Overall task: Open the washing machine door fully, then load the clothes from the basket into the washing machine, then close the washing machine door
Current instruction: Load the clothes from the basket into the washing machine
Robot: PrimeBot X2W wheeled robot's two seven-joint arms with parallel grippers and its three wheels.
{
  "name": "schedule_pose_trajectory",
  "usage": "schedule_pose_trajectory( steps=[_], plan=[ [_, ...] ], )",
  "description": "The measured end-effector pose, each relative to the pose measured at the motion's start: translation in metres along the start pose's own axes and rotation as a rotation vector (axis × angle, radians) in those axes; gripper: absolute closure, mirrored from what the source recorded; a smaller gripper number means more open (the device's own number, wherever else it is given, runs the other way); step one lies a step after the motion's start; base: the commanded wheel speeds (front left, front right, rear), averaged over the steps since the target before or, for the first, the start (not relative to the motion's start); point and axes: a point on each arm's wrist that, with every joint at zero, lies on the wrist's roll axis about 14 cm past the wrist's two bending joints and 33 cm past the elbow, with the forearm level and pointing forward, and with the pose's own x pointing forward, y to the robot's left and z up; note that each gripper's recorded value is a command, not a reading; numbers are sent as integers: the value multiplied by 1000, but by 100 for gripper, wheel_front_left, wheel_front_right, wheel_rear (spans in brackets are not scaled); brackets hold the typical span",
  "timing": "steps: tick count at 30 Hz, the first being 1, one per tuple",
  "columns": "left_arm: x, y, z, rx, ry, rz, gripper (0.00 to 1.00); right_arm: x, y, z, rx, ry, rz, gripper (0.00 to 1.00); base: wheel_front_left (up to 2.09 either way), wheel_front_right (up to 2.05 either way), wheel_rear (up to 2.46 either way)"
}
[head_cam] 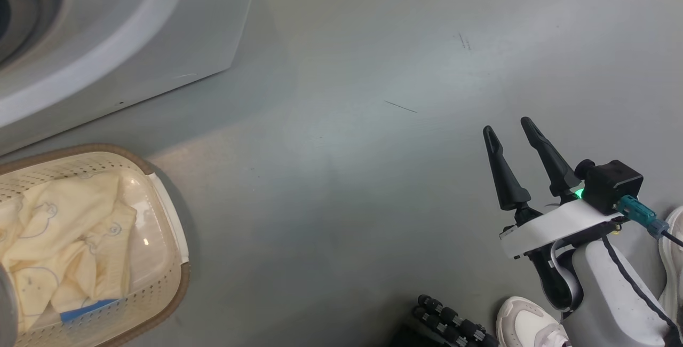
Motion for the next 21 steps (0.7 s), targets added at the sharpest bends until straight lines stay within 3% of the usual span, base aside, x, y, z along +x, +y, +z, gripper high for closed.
schedule_pose_trajectory(
  steps=[21],
  plan=[
    [-57,0,-2,-52,98,41,0,10,18,40,12,-126,73,0,0,0,0]
  ],
)
